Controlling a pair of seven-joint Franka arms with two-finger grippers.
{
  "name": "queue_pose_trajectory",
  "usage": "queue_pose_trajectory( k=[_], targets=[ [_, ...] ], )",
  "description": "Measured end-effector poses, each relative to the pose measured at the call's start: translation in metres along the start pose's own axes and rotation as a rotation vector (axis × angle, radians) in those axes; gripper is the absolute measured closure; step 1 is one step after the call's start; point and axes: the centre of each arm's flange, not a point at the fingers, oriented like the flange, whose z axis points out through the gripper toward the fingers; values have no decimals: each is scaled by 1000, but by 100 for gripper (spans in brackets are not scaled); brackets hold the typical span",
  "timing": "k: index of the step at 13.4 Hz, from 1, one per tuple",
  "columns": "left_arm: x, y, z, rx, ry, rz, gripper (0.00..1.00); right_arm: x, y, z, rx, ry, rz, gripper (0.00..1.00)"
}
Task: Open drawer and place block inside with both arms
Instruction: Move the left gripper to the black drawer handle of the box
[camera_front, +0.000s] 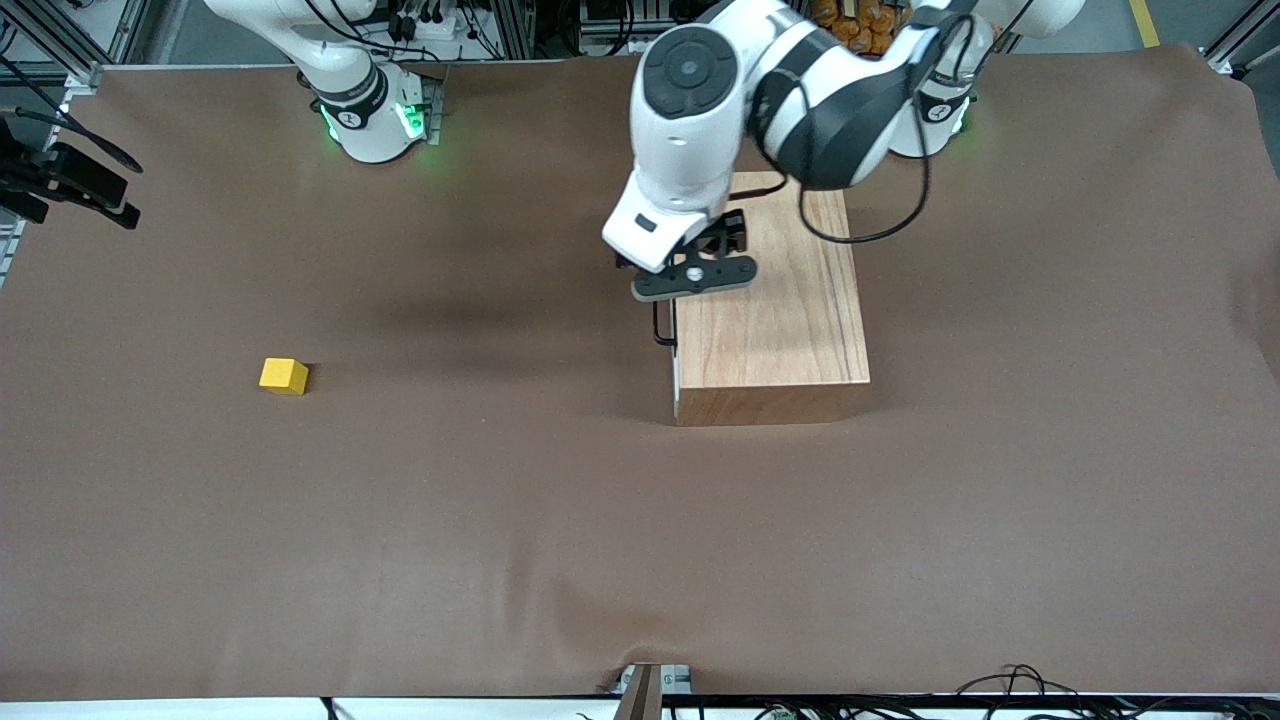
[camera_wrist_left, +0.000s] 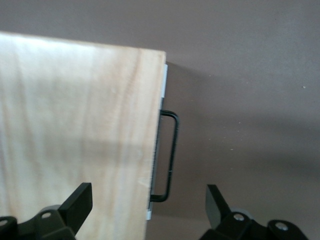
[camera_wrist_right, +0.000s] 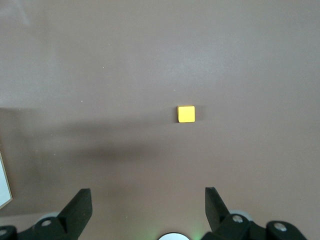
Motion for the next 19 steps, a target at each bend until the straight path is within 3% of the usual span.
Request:
queue_pose_trajectory(
  k=[6, 13, 19],
  targets=[
    [-43, 61, 64, 107, 78, -63, 0, 0, -1, 0, 0, 1, -2, 0],
    [-49, 79, 98, 142, 86, -55, 0, 0, -1, 0, 0, 1, -2, 0],
    [-51, 85, 149, 224, 84, -17, 0, 0, -1, 0, 0, 1, -2, 0]
  ],
)
